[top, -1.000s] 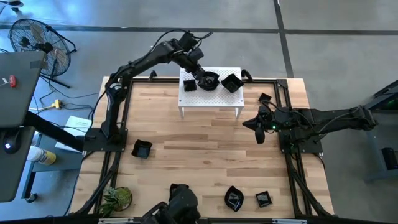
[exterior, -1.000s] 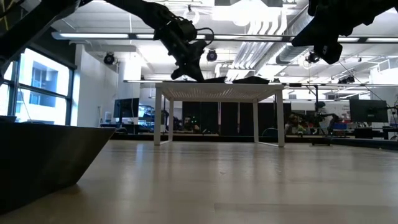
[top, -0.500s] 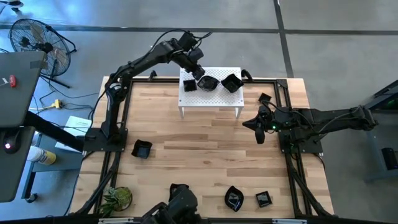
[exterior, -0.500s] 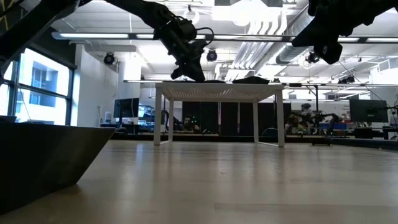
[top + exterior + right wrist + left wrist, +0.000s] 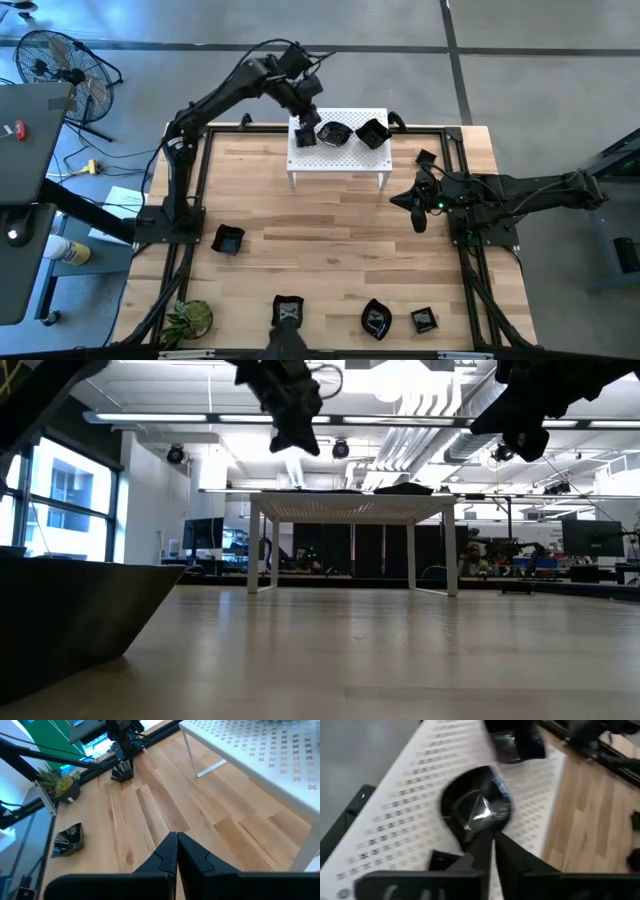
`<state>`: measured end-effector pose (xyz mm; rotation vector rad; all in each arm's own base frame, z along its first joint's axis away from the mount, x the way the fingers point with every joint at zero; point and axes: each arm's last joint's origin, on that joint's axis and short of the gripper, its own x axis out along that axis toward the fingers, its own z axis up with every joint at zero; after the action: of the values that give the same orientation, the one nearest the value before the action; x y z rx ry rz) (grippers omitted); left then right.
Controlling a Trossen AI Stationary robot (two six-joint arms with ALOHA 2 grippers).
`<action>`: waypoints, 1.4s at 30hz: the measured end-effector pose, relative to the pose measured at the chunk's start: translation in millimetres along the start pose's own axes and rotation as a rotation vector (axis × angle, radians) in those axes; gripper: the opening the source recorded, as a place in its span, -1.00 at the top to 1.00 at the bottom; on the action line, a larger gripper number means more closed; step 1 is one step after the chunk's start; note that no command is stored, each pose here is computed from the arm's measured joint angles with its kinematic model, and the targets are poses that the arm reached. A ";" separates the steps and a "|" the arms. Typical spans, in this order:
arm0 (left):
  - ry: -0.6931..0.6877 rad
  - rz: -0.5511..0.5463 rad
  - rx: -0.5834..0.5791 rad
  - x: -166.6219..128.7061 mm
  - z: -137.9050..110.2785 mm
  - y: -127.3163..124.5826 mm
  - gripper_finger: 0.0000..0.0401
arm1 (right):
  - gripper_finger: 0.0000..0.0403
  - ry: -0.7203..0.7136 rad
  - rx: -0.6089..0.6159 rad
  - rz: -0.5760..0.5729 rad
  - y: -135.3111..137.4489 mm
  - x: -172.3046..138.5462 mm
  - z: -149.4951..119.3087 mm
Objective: Pick & Place Mini shaped plates
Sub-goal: Stack the black distorted square plate on top of the black distorted square plates on the shelf
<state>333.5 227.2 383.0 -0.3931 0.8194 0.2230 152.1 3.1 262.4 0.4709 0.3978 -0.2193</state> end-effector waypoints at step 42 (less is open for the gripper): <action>0.165 -0.185 0.130 48.1 -283.4 -242.3 1.00 | 0.99 0.063 -0.137 -0.054 1.5 29.5 -4.8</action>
<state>260.0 -110.0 233.8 -0.3659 0.9485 -0.0354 177.5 3.3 246.7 0.3336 0.4842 -0.2280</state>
